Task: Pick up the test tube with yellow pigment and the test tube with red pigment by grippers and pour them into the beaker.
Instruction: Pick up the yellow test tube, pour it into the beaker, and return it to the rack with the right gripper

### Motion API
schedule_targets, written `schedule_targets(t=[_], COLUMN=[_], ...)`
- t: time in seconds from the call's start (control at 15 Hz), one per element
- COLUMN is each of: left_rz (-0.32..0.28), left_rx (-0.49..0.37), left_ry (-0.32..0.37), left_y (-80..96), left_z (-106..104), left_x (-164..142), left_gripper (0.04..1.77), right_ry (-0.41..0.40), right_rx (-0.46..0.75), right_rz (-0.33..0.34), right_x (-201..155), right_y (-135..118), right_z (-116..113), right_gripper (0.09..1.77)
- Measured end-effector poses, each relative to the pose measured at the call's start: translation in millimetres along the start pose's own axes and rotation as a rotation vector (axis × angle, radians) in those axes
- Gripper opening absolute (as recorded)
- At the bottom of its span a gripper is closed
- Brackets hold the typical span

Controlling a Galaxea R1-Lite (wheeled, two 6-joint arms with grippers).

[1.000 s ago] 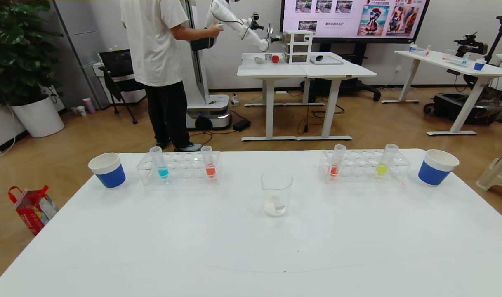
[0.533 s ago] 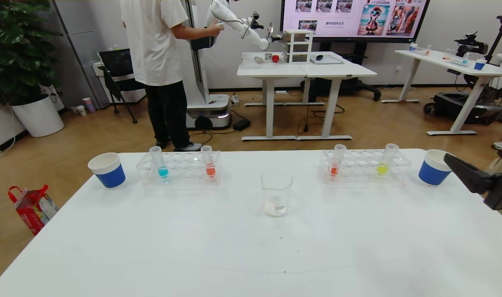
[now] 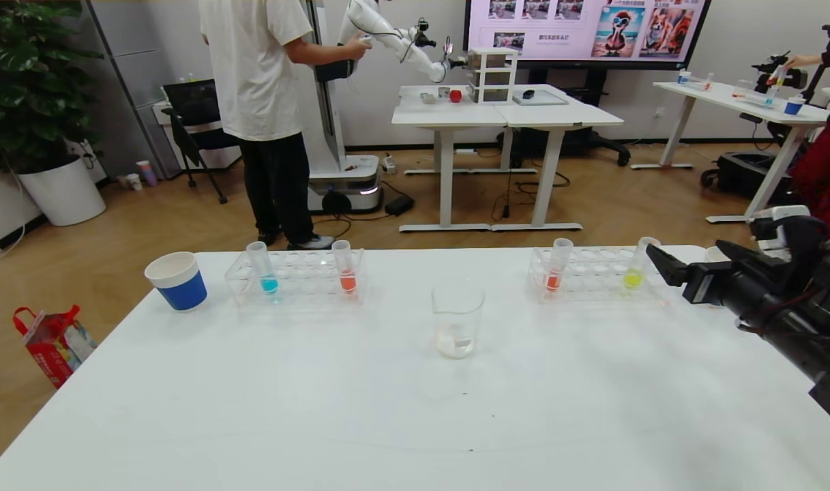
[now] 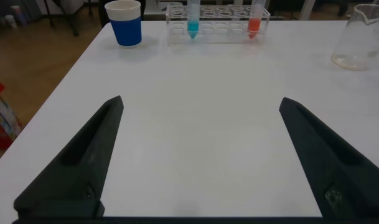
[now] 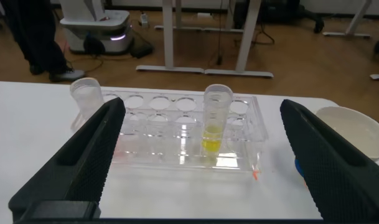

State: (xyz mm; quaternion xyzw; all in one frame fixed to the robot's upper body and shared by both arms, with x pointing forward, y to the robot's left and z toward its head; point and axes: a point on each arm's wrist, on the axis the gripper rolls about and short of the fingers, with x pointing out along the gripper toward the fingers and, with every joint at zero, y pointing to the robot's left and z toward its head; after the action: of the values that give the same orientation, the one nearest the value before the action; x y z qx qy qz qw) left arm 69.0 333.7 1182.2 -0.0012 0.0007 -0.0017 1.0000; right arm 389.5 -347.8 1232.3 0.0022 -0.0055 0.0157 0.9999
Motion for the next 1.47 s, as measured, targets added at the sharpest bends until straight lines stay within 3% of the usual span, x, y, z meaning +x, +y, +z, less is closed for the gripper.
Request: schedule_targets(t=[0.2,0.47,0.93,1.33,1.4,1.47], left_rz=[-0.001,0.000,0.000,0.000,0.000,0.000], left_rx=[0.000,0.000,0.000,0.000,0.000,0.000], left_ry=[0.000,0.000,0.000,0.000,0.000,0.000], left_y=[0.0,0.0,0.0,0.0,0.0,0.0], left_z=[0,0,0,0,0,0], left_x=[0,0,0,0,0,0], left_gripper=[1.75,1.75,1.75,1.75,1.75,1.75], right_ry=[-0.002,-0.005,-0.059,-0.080,-0.083,-0.084], right_rx=[0.002,0.002,0.000,-0.003,-0.004,-0.003], right_rz=[0.036,0.016,0.001,-0.001,-0.003,-0.007], right_x=[25,60,119,130,130,130], right_y=[-3,-15,-27,-30,-31,-32], right_z=[-30,-55,-76,-82,-81,-81], right_gripper=[1.74,1.74,1.74,1.74,1.70,1.53])
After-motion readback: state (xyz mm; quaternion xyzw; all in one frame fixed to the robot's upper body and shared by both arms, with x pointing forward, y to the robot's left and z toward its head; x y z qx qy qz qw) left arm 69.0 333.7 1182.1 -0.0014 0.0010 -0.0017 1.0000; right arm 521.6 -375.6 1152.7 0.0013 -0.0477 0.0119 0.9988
